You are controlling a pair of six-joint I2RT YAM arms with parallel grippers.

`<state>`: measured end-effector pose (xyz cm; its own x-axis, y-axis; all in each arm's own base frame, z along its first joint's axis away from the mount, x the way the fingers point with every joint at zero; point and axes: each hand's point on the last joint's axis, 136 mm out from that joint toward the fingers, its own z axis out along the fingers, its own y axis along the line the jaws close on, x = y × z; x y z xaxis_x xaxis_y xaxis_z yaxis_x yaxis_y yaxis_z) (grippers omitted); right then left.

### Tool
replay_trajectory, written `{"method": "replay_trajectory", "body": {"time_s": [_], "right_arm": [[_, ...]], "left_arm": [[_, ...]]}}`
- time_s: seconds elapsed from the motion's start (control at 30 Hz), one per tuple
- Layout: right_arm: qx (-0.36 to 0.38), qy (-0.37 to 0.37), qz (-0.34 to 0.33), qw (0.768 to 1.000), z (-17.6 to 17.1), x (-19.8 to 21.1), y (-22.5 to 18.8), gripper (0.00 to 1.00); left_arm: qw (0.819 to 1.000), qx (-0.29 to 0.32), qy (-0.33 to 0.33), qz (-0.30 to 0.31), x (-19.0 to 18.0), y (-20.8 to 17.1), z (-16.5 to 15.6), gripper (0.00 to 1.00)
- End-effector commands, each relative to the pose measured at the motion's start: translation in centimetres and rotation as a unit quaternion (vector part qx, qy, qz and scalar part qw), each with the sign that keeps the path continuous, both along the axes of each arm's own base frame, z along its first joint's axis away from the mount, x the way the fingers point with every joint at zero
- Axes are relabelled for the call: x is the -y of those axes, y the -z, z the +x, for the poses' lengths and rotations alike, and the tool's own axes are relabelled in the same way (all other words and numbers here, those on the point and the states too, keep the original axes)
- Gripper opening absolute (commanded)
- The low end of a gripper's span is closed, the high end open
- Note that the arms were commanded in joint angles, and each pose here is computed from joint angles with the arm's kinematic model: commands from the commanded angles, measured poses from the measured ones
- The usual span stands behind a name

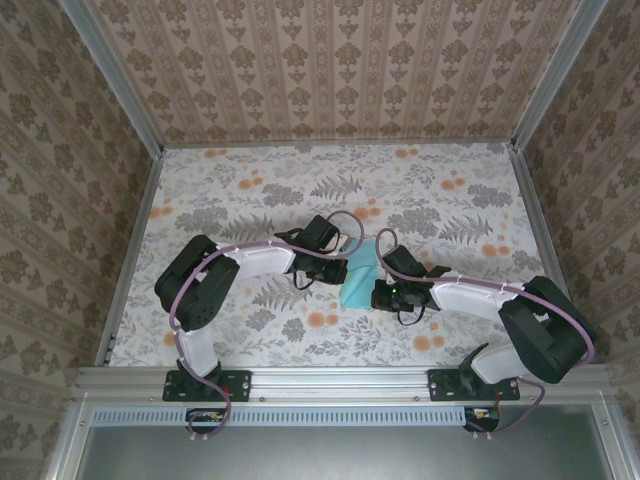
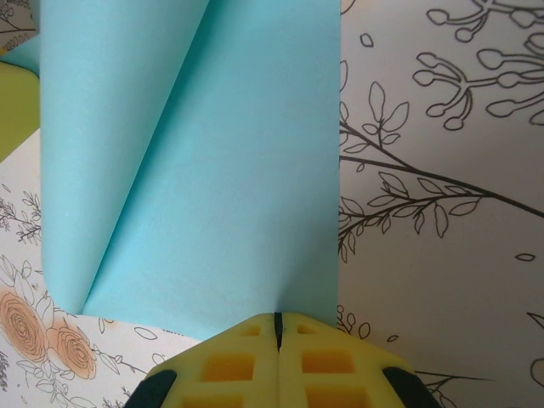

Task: Fold a paper plane with a square sheet of paper (fold left side to right side)
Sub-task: Fold the triangle a second time at the center of the table.

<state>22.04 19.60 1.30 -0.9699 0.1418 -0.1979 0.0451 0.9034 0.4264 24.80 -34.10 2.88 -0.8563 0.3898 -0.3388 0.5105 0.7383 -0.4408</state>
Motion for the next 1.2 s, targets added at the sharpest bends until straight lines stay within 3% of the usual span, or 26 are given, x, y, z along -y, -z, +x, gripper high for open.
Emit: {"method": "replay_trajectory", "body": {"time_s": [0.0,0.8,1.17], "right_arm": [[-0.052,-0.003,-0.061,0.997,-2.5,2.3,2.4,0.00],[-0.044,-0.006,-0.055,0.997,-2.3,2.2,2.1,0.00],[0.065,0.011,0.110,0.992,1.8,-1.0,-4.9,0.00]], "left_arm": [[1.000,-0.001,0.004,0.012,-0.7,0.1,-0.2,0.04],[0.999,-0.021,0.015,0.025,-0.5,1.7,-0.5,0.05],[0.999,-0.022,0.019,0.029,-0.4,1.7,-0.7,0.05]]}}
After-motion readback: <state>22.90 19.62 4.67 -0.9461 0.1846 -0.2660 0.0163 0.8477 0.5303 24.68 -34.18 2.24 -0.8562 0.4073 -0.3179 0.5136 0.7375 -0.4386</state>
